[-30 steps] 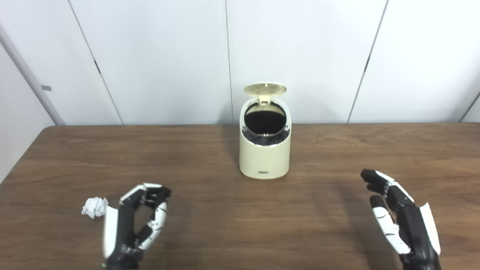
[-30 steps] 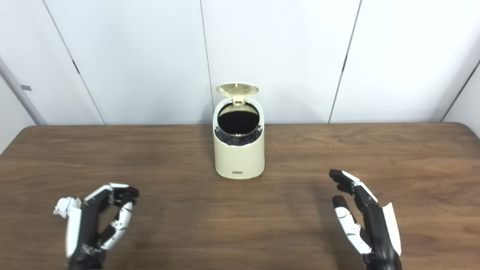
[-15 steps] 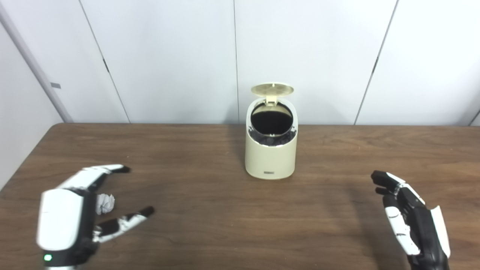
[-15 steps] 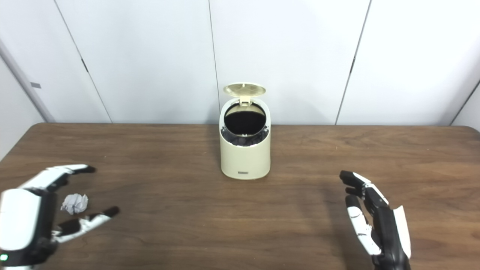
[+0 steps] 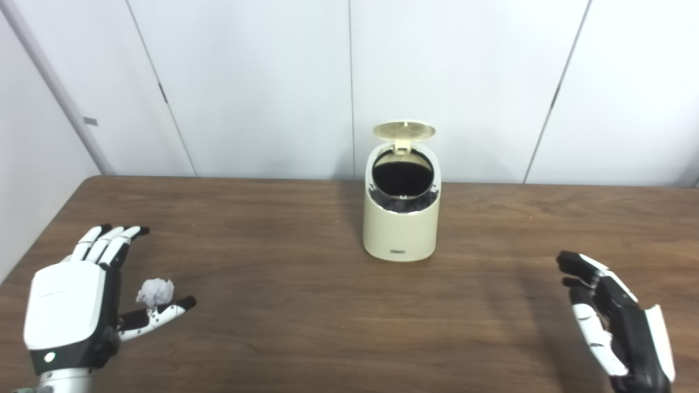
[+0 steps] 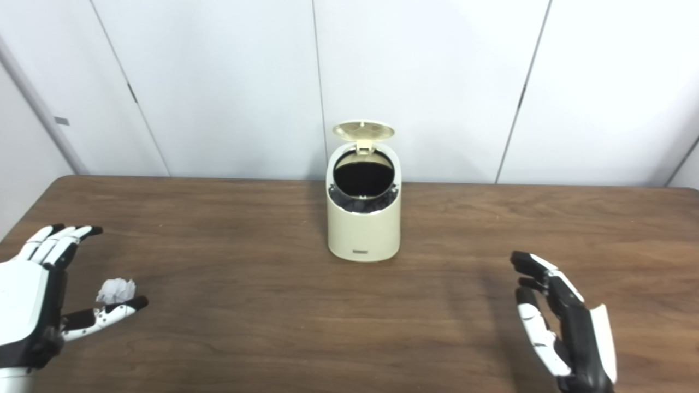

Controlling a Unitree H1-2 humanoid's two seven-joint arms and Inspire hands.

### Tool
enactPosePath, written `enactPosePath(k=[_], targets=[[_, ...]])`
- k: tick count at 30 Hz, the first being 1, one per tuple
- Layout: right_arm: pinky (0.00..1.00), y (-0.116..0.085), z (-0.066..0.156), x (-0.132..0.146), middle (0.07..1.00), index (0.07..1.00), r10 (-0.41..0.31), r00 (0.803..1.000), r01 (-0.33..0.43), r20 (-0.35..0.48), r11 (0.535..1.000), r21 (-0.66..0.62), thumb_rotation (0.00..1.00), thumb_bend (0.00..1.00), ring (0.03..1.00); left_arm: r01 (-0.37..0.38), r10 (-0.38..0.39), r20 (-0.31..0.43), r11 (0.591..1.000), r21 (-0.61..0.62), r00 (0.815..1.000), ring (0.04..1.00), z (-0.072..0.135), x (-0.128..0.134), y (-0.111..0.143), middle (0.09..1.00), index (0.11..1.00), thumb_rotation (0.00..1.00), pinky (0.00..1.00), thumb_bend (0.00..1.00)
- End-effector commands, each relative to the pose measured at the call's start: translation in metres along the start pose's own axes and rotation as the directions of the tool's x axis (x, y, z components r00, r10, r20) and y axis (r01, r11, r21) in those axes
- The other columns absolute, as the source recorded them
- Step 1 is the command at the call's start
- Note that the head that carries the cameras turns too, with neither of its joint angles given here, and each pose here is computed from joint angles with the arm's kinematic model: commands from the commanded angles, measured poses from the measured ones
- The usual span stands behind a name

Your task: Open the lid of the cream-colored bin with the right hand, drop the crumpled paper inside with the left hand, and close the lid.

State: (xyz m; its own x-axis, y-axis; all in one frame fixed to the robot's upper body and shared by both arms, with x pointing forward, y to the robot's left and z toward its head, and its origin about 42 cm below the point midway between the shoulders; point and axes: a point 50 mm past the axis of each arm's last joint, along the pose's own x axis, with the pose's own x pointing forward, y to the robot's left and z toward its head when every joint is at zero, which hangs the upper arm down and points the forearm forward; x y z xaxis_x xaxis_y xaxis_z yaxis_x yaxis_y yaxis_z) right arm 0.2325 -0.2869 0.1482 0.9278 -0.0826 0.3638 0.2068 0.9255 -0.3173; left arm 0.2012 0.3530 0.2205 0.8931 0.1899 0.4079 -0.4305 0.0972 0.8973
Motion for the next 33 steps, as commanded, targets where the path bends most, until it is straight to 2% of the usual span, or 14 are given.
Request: enactPosePath(k=[1,2,4,7,11,13,15,18,33], targets=[[0.72,-0.01,0.006,0.01,0.769,0.742,-0.009,0.998,0.01,0.06,1.0,-0.008,0.73,0.1,0.78,-0.046,0.046,0.0,0.999,0.007,0.999,0.803,-0.007,0.003,0.001,0.765,0.741,0.22,0.54,1.0],[0.71,-0.013,0.005,0.01,0.77,0.741,-0.009,0.998,0.01,0.059,1.0,-0.012,0.74,0.1,0.779,-0.041,0.041,-0.018,0.999,-0.007,0.999,0.784,-0.012,0.001,-0.005,0.754,0.731,0.19,0.55,1.0],[0.7,-0.019,0.004,0.011,0.768,0.736,-0.013,0.998,0.013,0.057,1.0,-0.01,0.75,0.11,0.772,-0.033,0.032,-0.047,0.999,-0.035,0.998,0.775,-0.018,-0.002,-0.016,0.758,0.74,0.22,0.63,1.0],[0.68,-0.027,0.002,0.014,0.763,0.731,-0.018,0.998,0.018,0.057,1.0,0.009,0.77,0.13,0.765,-0.019,0.014,-0.079,0.998,-0.057,0.997,0.793,-0.021,-0.005,-0.032,0.792,0.78,0.34,0.69,1.0],[0.65,-0.035,0.0,0.016,0.761,0.734,-0.004,0.998,0.004,0.058,1.0,0.004,0.79,0.11,0.756,0.005,-0.012,-0.113,0.998,-0.063,0.994,0.836,-0.018,-0.005,-0.047,0.836,0.833,0.48,0.76,1.0],[0.64,-0.039,-0.001,0.016,0.75,0.729,-0.008,0.999,0.008,0.036,1.0,-0.004,0.82,0.14,0.749,0.014,-0.024,-0.127,0.997,-0.072,0.992,0.843,-0.016,-0.006,-0.051,0.843,0.842,0.52,0.77,1.0],[0.63,-0.042,-0.001,0.016,0.738,0.725,-0.005,1.0,0.005,0.019,1.0,-0.017,0.88,0.19,0.739,0.018,-0.029,-0.136,0.996,-0.085,0.99,0.834,-0.014,-0.006,-0.053,0.842,0.841,0.51,0.76,1.0],[0.61,-0.047,-0.002,0.016,0.731,0.722,0.0,1.0,0.0,0.006,1.0,-0.031,0.9,0.21,0.729,0.03,-0.043,-0.148,0.996,-0.09,0.988,0.824,-0.013,-0.006,-0.056,0.841,0.842,0.5,0.75,1.0],[0.59,-0.052,-0.008,0.017,0.724,0.705,-0.005,1.0,0.005,-0.006,1.0,-0.027,0.86,0.33,0.712,0.067,-0.083,-0.195,0.994,-0.09,0.977,0.802,-0.014,-0.002,-0.069,0.822,0.829,0.48,0.73,1.0]])
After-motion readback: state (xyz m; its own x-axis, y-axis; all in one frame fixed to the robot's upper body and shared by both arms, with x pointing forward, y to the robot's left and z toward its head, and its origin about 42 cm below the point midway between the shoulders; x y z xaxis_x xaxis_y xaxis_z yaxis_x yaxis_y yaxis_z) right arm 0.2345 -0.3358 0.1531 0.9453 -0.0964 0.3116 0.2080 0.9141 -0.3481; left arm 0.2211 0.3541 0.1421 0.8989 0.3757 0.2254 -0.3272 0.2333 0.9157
